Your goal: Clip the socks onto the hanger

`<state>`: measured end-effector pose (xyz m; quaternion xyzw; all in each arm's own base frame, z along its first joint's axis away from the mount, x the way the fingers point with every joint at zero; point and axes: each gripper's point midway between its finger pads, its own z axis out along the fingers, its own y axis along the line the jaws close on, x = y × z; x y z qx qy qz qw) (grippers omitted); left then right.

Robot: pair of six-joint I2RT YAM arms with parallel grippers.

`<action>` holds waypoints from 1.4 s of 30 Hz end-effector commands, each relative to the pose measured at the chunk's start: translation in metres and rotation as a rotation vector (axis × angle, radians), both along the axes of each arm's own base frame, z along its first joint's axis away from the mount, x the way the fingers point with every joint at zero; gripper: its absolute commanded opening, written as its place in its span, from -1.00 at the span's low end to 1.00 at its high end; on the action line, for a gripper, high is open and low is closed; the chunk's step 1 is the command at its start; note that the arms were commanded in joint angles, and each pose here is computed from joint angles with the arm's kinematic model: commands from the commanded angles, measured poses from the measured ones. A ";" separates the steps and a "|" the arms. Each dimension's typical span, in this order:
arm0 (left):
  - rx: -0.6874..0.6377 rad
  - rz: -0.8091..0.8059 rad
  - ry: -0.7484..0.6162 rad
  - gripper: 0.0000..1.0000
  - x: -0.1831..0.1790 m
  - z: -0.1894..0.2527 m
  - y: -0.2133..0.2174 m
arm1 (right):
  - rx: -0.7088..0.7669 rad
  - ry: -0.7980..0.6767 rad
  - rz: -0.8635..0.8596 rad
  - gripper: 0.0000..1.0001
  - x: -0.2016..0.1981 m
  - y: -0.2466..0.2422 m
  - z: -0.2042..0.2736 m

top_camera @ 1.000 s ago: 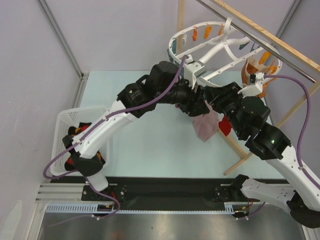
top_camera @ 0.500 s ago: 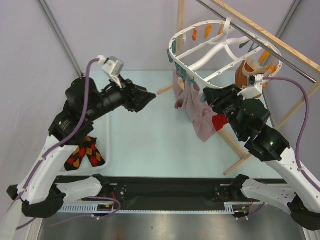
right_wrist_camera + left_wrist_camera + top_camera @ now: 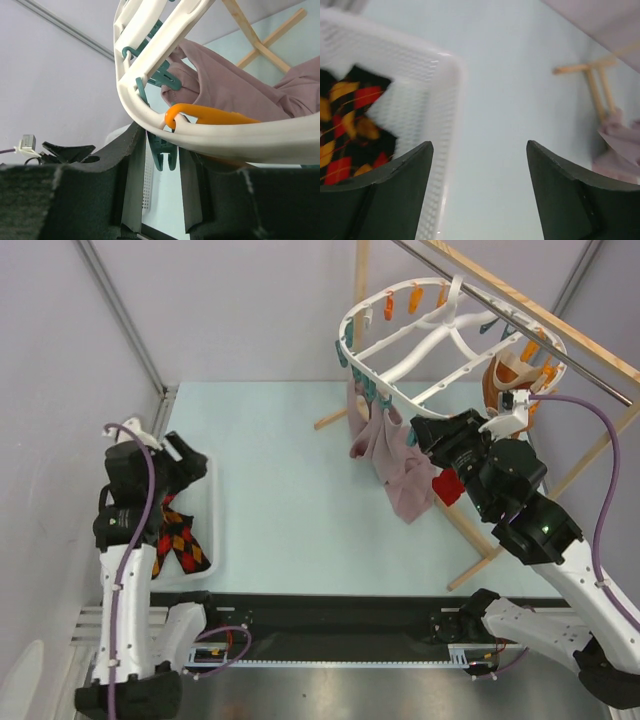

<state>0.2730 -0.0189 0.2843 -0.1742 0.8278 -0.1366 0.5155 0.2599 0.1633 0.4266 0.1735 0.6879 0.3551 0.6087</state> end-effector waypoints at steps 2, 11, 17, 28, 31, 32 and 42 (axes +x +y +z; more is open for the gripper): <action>-0.036 0.361 0.139 0.61 -0.006 -0.051 0.082 | 0.000 -0.017 -0.001 -1.00 0.003 -0.005 0.004; 0.145 0.415 0.311 0.53 0.037 -0.127 0.135 | 0.016 0.004 0.051 -1.00 0.009 -0.005 -0.007; 0.366 0.349 0.458 0.56 0.058 -0.158 0.142 | 0.060 0.007 0.062 -1.00 0.010 -0.012 -0.010; 0.664 0.385 0.640 0.45 0.089 -0.186 0.159 | 0.077 -0.001 0.075 -1.00 0.013 -0.010 -0.002; 0.734 0.401 0.686 0.27 0.086 -0.192 0.169 | 0.076 -0.006 0.072 -1.00 0.013 -0.011 0.001; 0.745 0.408 0.700 0.22 0.085 -0.194 0.171 | 0.078 -0.010 0.068 -1.00 0.012 -0.013 0.004; 0.685 0.332 0.768 0.16 0.077 -0.227 0.158 | 0.087 -0.021 0.059 -1.00 0.011 -0.015 0.014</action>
